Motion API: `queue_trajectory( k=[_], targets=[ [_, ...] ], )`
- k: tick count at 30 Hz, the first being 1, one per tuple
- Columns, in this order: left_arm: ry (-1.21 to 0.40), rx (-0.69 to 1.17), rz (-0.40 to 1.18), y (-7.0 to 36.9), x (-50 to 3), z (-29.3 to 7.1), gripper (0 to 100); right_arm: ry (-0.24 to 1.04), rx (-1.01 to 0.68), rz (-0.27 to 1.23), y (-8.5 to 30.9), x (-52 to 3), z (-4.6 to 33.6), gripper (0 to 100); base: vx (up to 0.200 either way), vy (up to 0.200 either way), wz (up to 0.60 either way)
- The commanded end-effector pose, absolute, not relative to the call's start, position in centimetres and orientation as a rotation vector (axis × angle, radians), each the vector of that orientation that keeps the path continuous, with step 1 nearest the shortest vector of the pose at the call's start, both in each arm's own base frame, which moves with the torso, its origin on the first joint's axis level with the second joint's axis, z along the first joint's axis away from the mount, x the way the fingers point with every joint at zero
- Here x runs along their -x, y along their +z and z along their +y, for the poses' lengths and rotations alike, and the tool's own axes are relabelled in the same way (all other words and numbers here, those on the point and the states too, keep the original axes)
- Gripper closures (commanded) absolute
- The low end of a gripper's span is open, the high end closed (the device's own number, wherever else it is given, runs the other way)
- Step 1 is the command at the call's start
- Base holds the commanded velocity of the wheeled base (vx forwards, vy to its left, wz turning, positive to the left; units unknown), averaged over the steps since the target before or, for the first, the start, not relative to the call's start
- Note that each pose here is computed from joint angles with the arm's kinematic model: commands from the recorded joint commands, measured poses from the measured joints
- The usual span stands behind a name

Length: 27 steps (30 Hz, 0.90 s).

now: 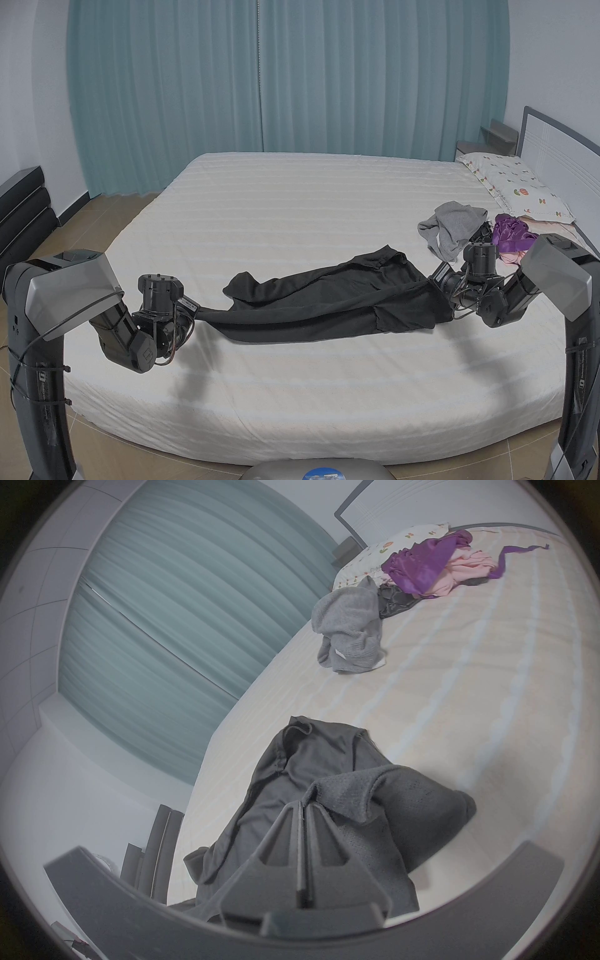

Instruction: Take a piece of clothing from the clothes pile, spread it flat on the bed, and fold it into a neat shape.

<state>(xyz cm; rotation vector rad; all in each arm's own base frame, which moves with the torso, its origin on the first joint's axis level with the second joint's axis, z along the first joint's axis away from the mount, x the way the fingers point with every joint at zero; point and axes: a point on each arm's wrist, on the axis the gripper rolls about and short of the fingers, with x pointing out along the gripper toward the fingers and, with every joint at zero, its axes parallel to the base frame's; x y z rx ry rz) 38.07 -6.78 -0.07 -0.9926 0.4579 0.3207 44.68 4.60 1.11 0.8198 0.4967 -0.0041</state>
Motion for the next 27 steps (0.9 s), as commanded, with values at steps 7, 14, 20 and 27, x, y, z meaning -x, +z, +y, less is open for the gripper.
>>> queue_trajectory(
  k=[7, 14, 20, 27],
  targets=[
    [0.346, 0.987, 0.483, -1.5, -38.2, -6.5, 100, -0.024, -0.797, 0.441, -2.5, -50.0, 6.2, 100, 0.000, 0.000, 0.00],
    [0.347, 0.985, 0.488, -1.6, -38.1, -6.5, 100, -0.021, -0.778, 0.465, -3.8, -51.1, 6.8, 0, 0.000, 0.000, 0.00],
    [0.350, 0.984, 0.489, -1.6, -38.0, -6.5, 100, -0.006, -0.787, 0.478, -1.5, -49.7, 6.3, 0, 0.000, 0.000, 0.00],
    [0.351, 0.982, 0.494, -1.7, -37.9, -6.6, 100, 0.078, -0.736, 0.609, -0.2, -46.0, 6.0, 0, 0.000, 0.000, 0.00]
  ],
)
